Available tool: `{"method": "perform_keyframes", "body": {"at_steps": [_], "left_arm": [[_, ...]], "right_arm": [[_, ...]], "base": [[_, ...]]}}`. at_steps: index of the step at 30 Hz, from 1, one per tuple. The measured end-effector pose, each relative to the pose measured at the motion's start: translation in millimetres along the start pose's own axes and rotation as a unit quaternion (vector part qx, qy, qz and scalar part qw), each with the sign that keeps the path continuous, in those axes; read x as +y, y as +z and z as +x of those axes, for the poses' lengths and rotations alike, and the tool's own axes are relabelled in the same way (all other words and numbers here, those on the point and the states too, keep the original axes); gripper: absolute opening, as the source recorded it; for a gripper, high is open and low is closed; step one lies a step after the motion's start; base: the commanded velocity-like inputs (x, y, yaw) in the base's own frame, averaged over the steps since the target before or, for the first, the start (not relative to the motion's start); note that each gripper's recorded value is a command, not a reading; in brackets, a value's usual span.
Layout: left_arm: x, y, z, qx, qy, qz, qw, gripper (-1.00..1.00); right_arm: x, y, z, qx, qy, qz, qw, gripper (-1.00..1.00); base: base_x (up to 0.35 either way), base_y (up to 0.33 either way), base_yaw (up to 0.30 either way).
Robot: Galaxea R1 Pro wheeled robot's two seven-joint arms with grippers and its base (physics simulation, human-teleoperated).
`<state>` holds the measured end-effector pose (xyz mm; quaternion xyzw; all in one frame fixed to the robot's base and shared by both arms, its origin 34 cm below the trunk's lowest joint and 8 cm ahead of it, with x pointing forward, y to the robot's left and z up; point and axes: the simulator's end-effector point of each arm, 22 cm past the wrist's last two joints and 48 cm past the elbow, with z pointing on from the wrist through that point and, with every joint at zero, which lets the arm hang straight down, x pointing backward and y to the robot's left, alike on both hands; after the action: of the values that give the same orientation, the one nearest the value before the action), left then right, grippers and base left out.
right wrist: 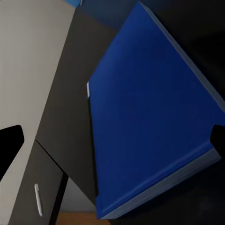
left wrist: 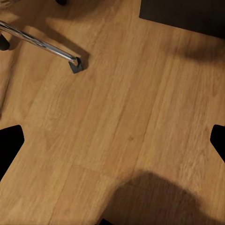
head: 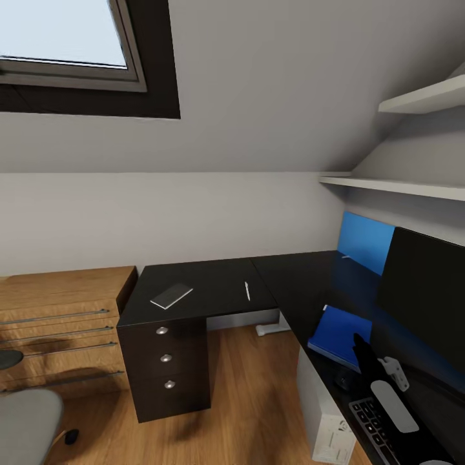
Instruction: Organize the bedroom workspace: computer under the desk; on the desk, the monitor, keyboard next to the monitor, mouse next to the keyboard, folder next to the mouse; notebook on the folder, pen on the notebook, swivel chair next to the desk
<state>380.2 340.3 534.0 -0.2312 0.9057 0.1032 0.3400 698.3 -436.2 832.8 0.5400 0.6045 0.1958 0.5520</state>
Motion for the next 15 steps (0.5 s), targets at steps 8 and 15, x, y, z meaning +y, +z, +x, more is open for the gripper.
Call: {"method": "perform_keyframes", "body": {"at_steps": [8,15], "left_arm": [[0,-0.1,0,0.000,-0.001,0.000,1.0000,1.00],[0,-0.1,0,0.000,0.000,0.000,1.0000,1.00]], "right_arm": [[44,-5.4,5,-0.001,-0.024,-0.051,0.9984,1.00],[87,-21.3,53,0.019,-0.123,-0.103,0.9868,1.00]], "base": [[0.000,0.000,0.000],[0.000,0.000,0.000]]}}
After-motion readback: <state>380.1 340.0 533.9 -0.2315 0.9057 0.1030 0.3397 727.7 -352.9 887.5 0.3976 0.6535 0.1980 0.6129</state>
